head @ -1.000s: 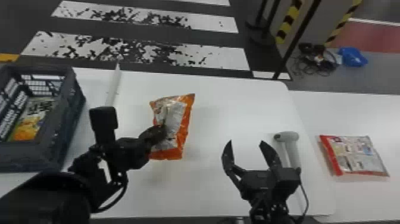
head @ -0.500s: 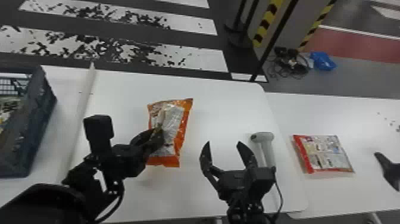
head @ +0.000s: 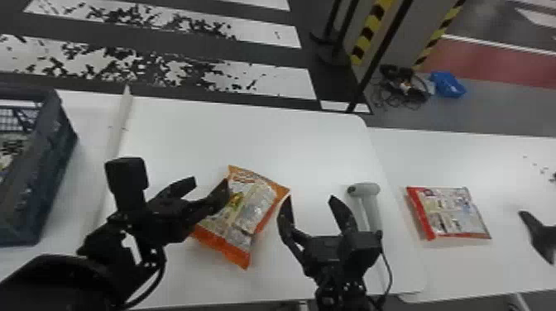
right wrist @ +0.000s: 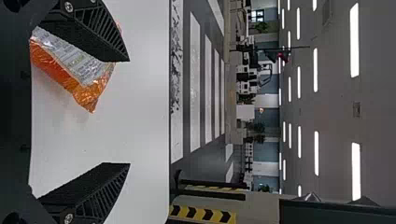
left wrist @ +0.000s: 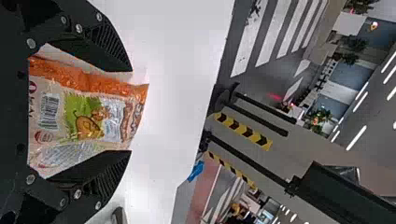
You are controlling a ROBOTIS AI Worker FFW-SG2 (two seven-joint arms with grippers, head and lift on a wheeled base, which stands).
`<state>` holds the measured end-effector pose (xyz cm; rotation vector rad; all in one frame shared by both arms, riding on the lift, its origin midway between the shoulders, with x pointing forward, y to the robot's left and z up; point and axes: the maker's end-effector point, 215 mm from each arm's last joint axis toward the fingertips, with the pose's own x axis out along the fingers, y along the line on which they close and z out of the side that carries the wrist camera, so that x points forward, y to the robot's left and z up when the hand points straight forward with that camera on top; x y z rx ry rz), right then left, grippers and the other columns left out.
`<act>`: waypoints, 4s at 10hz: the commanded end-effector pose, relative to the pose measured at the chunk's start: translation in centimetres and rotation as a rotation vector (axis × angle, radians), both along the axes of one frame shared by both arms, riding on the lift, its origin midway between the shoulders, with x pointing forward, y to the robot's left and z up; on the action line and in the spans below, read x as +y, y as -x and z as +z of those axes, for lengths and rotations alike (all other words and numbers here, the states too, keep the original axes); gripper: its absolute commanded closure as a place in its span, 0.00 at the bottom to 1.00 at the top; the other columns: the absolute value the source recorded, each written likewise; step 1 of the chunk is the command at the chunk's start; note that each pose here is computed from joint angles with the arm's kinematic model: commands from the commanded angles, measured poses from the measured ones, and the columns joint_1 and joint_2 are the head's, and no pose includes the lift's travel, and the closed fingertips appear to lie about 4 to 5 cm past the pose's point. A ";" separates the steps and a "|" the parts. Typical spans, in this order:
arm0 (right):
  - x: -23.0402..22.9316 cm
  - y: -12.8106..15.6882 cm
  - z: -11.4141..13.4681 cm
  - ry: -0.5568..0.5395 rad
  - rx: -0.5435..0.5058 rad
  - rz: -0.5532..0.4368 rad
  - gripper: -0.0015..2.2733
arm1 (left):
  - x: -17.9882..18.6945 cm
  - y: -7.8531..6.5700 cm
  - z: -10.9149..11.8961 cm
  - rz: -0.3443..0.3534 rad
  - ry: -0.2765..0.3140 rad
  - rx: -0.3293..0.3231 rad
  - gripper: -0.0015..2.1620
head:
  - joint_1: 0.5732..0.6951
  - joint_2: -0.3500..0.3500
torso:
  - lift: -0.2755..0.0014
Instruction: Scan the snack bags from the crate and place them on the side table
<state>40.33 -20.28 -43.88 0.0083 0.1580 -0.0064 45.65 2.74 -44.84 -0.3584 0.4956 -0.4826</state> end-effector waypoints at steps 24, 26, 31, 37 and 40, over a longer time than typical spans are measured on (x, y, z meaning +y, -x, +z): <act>13.1 -1.4 -8.0 0.084 0.262 0.431 0.99 | 25.2 1.5 7.4 0.316 -0.253 -0.326 0.07 | 1.00 0.88 | 0.70; 12.9 -0.7 -9.9 0.106 0.293 0.436 0.99 | 24.8 1.5 7.2 0.311 -0.248 -0.328 0.07 | 1.00 0.88 | 0.70; 12.0 -1.0 -5.9 0.178 0.238 0.437 0.99 | 23.9 1.6 7.2 0.296 -0.239 -0.329 0.07 | 1.00 0.85 | 0.70; 17.7 3.1 -5.3 0.133 0.245 0.545 0.99 | 23.4 1.8 7.1 0.286 -0.234 -0.325 0.07 | 1.00 0.92 | 0.70; 17.2 3.5 -9.1 0.168 0.309 0.554 0.99 | 23.1 1.9 7.0 0.277 -0.233 -0.326 0.07 | 1.00 0.96 | 0.70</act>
